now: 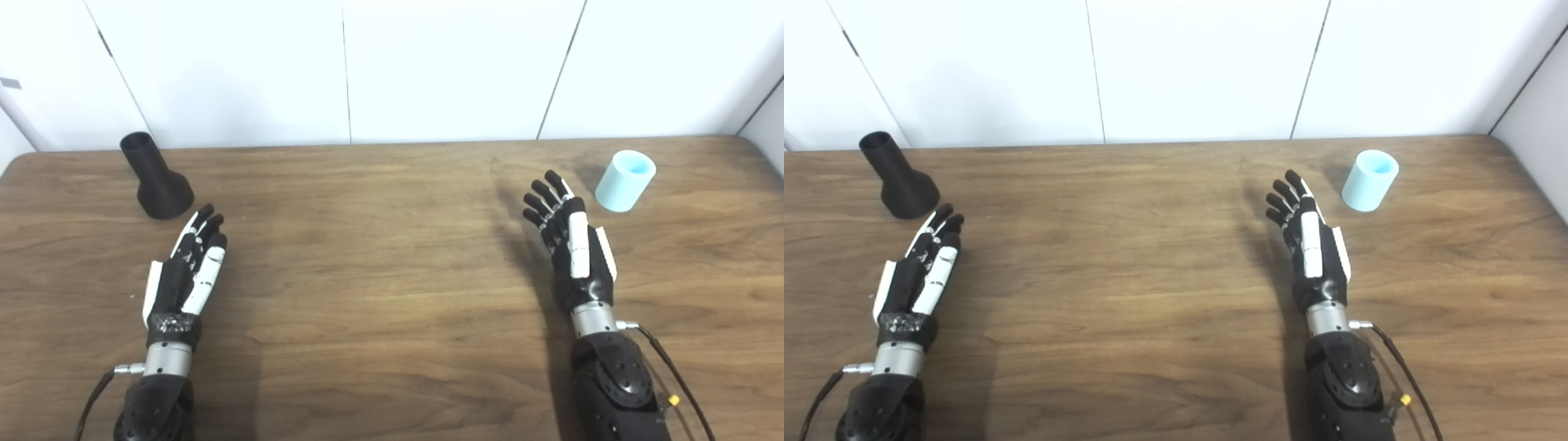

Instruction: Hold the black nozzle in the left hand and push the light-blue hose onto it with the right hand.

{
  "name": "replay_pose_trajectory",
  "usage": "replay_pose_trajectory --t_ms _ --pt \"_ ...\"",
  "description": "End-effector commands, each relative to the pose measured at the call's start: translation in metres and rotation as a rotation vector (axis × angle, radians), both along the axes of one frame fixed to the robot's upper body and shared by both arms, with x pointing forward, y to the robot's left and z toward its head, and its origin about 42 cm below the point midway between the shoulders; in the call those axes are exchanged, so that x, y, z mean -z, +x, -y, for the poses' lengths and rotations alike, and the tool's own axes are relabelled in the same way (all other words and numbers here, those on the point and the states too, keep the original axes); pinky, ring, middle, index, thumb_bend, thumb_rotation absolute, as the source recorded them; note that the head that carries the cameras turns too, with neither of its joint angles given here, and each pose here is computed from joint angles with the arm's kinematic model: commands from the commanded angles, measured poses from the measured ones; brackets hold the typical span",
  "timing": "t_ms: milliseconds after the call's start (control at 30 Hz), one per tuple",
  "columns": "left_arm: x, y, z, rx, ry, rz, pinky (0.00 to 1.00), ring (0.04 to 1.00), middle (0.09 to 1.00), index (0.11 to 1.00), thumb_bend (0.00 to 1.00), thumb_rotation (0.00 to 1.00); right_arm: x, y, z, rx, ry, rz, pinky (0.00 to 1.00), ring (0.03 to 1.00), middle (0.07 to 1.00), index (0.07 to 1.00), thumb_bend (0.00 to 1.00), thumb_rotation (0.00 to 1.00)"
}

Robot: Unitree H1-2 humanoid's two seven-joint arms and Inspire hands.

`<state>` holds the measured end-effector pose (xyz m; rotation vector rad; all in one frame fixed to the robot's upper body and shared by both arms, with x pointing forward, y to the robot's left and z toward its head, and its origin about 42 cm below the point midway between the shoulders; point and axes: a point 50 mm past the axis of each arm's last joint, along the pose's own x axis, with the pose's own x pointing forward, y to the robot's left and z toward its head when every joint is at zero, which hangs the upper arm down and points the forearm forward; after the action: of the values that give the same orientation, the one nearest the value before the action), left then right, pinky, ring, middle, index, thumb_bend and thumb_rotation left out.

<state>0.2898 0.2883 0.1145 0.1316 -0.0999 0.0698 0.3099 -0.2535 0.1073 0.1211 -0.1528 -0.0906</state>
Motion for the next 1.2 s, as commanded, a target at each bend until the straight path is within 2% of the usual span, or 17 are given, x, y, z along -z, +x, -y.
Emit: replay_pose_trajectory --t_ms 0,200,667,967,1067,1167 --pt "0.022 -0.010 0.003 -0.013 -0.019 -0.070 0.94 0.937 0.902 0.925 0.50 0.64 0.039 -0.024 0.006 0.021 0.011 -0.133 0.85 0.852 0.881 0.911 0.53 0.96" --pt "0.023 -0.009 0.002 -0.003 -0.011 -0.072 0.95 0.948 0.909 0.938 0.51 0.66 0.040 -0.024 0.007 0.015 0.008 -0.128 0.86 0.866 0.890 0.913 0.53 0.96" --pt "0.020 -0.011 0.004 -0.002 -0.013 -0.074 0.95 0.949 0.907 0.936 0.52 0.65 0.037 -0.025 0.008 0.019 0.010 -0.129 0.85 0.859 0.886 0.913 0.54 0.96" --pt "0.014 -0.018 0.020 -0.006 0.029 -0.066 0.96 0.946 0.912 0.946 0.47 0.56 0.033 -0.029 0.024 0.019 0.002 -0.132 0.85 0.867 0.896 0.914 0.55 0.95" --pt "0.012 -0.020 0.029 -0.035 0.123 -0.066 0.92 0.909 0.888 0.928 0.49 0.53 0.034 -0.031 0.032 0.021 0.001 -0.132 0.84 0.855 0.885 0.902 0.53 0.95" --pt "0.011 -0.023 0.038 -0.040 0.140 -0.067 0.88 0.887 0.883 0.924 0.52 0.50 0.034 -0.033 0.041 0.021 -0.003 -0.145 0.85 0.858 0.887 0.908 0.53 0.97"
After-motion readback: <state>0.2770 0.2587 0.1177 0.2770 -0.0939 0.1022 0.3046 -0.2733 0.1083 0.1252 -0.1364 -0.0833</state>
